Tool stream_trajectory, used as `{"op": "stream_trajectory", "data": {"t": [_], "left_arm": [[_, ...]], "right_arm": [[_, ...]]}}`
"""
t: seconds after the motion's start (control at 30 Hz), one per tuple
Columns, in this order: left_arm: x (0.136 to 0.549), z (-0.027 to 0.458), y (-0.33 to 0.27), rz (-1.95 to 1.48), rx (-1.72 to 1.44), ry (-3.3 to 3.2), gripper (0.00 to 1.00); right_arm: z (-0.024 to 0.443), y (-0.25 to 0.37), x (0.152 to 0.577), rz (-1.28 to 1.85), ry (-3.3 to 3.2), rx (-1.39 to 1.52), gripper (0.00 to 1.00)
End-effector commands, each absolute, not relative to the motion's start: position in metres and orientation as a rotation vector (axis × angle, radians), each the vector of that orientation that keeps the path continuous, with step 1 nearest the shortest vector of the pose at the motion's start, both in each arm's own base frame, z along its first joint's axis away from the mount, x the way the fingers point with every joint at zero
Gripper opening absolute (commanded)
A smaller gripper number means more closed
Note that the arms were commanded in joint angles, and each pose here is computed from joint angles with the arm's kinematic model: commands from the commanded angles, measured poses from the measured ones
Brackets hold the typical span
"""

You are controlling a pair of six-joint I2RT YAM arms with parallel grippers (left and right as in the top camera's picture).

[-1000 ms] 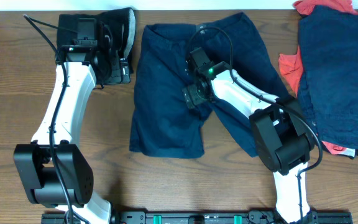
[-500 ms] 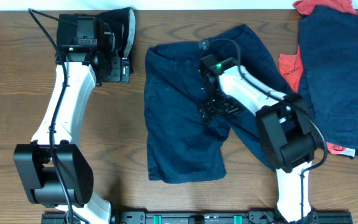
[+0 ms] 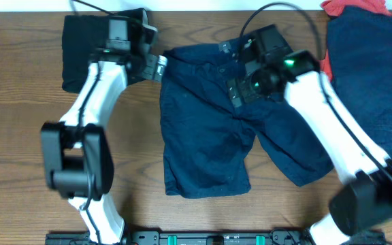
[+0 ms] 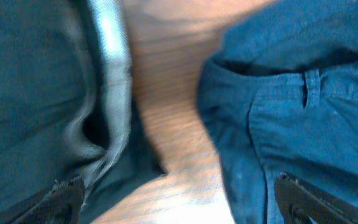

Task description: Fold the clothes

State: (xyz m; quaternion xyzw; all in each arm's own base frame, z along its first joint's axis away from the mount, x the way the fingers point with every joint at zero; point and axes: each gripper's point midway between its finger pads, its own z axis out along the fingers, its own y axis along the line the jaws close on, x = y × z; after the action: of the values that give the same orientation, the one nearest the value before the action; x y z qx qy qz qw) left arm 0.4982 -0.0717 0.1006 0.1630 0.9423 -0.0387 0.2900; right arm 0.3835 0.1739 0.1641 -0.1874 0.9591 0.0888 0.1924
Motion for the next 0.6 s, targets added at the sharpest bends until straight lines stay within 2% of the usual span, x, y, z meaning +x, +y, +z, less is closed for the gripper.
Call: {"op": "stream_trajectory", "data": {"t": [0.0,0.3,0.4,0.57], "left_arm": [[0.511,0.068,-0.084,-0.108,0.553,2.508,0.99],[0.535,0.032,-0.108,-0.183,0.616,2.425,0.98],[0.540,0.028,-0.121,-0.199,0.638,2.395,0.93],[0.541,0.020,-0.146,-0.261,0.690,2.354,0.77]], "right_arm": [[0.195,0.173,0.379,0.268,2.612,-0.547,0.99],[0.204,0.160,0.371,0.194,2.618,-0.527,0.99],[0.204,0.160,0.372,0.195,2.615,-0.526,0.99],[0.205,0.161,0.374,0.196,2.606,-0.525,0.99]]}}
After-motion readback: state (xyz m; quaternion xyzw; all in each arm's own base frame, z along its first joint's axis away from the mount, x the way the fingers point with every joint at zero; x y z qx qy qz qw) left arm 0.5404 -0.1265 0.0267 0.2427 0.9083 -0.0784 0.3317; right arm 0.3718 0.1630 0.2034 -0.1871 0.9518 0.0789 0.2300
